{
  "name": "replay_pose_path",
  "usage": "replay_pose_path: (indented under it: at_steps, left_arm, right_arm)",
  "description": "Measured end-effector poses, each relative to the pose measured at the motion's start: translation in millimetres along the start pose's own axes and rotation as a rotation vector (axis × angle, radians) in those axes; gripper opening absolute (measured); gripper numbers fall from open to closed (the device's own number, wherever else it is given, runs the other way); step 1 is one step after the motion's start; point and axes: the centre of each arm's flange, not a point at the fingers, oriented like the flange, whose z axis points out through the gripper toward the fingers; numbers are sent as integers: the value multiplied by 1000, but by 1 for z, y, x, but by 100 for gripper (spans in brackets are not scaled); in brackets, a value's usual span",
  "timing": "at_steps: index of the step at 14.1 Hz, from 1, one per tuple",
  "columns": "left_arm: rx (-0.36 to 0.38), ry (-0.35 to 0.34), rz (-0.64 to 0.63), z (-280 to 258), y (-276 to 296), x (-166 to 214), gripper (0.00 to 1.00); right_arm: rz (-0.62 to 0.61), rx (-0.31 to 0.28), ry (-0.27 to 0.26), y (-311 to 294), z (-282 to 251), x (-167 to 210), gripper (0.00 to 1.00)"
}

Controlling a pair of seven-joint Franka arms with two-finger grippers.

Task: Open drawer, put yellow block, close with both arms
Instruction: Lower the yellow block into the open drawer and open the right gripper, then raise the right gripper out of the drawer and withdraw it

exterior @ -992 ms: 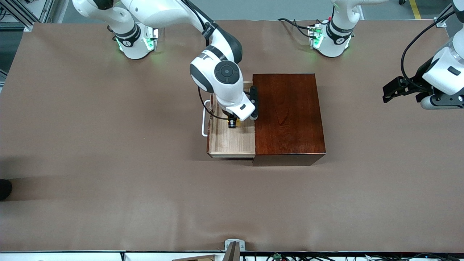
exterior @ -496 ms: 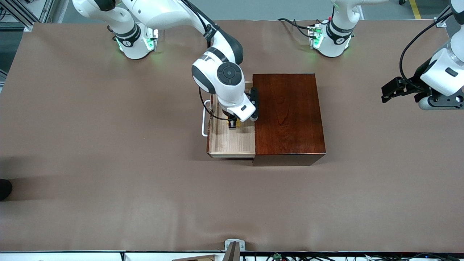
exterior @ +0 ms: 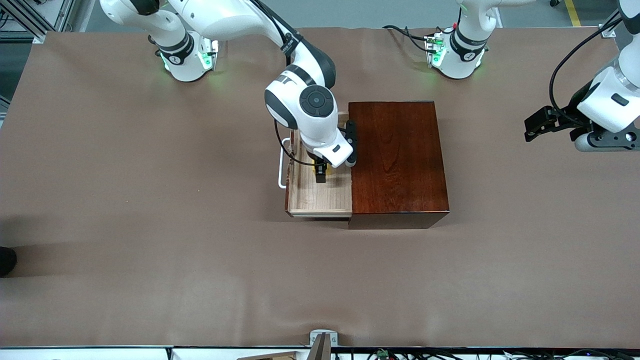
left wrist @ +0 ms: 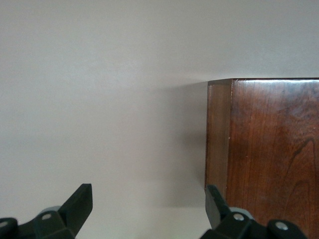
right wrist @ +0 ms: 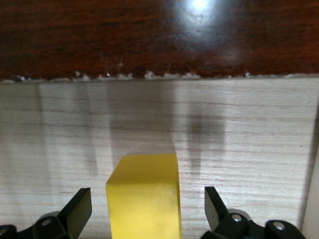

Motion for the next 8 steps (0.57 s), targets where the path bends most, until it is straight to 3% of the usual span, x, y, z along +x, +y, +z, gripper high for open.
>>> replay_pose_path:
  at_steps: [8]
  left_arm:
    - [0, -3, 2, 1, 1, 0, 100]
  right_arm:
    - [3, 8, -17, -1, -34, -4, 100]
